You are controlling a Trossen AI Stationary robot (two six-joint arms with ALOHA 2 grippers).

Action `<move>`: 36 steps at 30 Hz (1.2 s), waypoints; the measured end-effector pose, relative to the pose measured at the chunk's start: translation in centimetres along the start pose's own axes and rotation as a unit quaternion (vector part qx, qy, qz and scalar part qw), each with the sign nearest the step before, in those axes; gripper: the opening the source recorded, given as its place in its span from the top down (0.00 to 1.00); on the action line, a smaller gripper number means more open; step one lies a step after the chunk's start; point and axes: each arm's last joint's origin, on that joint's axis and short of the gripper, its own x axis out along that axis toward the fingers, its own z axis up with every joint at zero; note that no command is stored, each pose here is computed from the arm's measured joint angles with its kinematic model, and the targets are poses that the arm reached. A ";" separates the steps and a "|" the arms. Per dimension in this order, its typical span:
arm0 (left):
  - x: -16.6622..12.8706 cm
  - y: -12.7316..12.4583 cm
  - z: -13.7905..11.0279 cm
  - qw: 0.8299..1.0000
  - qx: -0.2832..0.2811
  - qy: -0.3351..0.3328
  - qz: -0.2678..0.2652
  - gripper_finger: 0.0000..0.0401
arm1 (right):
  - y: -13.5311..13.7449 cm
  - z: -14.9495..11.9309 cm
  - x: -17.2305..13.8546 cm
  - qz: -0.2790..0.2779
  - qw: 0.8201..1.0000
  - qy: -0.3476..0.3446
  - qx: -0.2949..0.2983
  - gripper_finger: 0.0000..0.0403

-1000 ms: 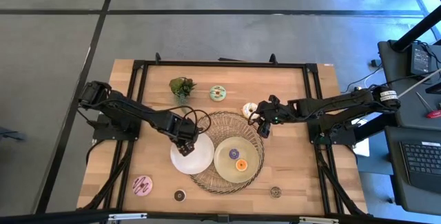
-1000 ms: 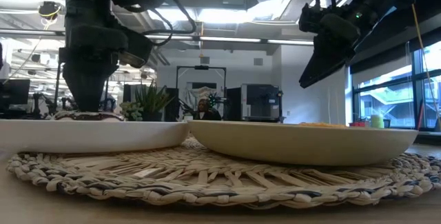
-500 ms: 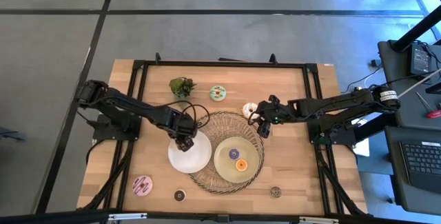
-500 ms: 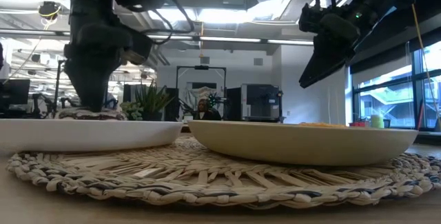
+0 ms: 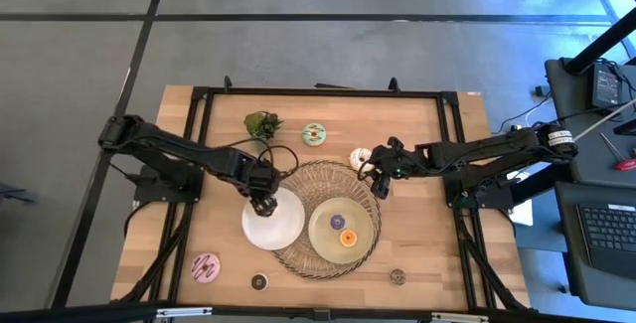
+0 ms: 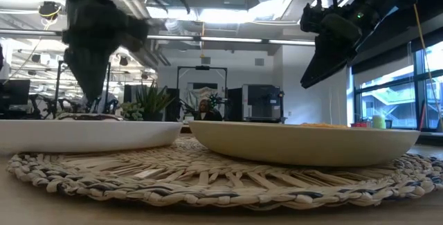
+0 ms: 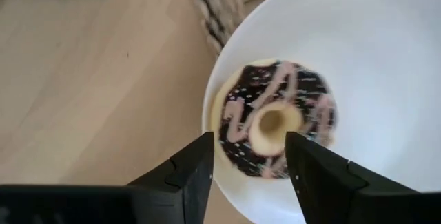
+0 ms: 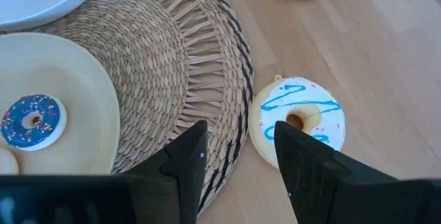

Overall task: Pick & Place donuts
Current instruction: Put the large purple donut on the white plate

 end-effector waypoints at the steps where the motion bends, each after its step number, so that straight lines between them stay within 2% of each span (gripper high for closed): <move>1: -0.6 0.0 -0.2 1.000 -0.001 -0.007 -0.009 0.56 | 0.0 0.0 0.0 0.000 1.000 0.000 0.000 0.58; 6: -3.1 0.0 -1.5 0.997 -0.048 -0.032 -0.057 0.56 | 0.0 0.0 0.0 0.000 1.000 0.000 0.000 0.58; 8: -3.7 -0.2 -2.2 0.996 -0.045 -0.038 -0.068 0.56 | 0.0 0.0 0.0 0.000 1.000 0.000 0.000 0.58; 15: -4.1 -1.7 -4.7 0.995 0.034 -0.050 -0.075 0.58 | 0.0 0.0 0.0 0.000 1.000 0.000 -0.001 0.58; 20: -3.9 -2.7 -6.4 0.992 0.092 -0.033 -0.078 0.58 | 0.0 0.0 0.0 0.000 1.000 0.000 -0.001 0.58; 24: -4.0 -3.3 -8.0 0.989 0.117 -0.012 -0.089 0.58 | 0.0 0.0 0.0 0.000 1.000 0.000 0.000 0.58; 36: -4.7 -4.5 -13.8 0.964 0.241 0.018 -0.112 0.58 | 0.0 0.0 0.0 0.000 1.000 0.000 0.016 0.58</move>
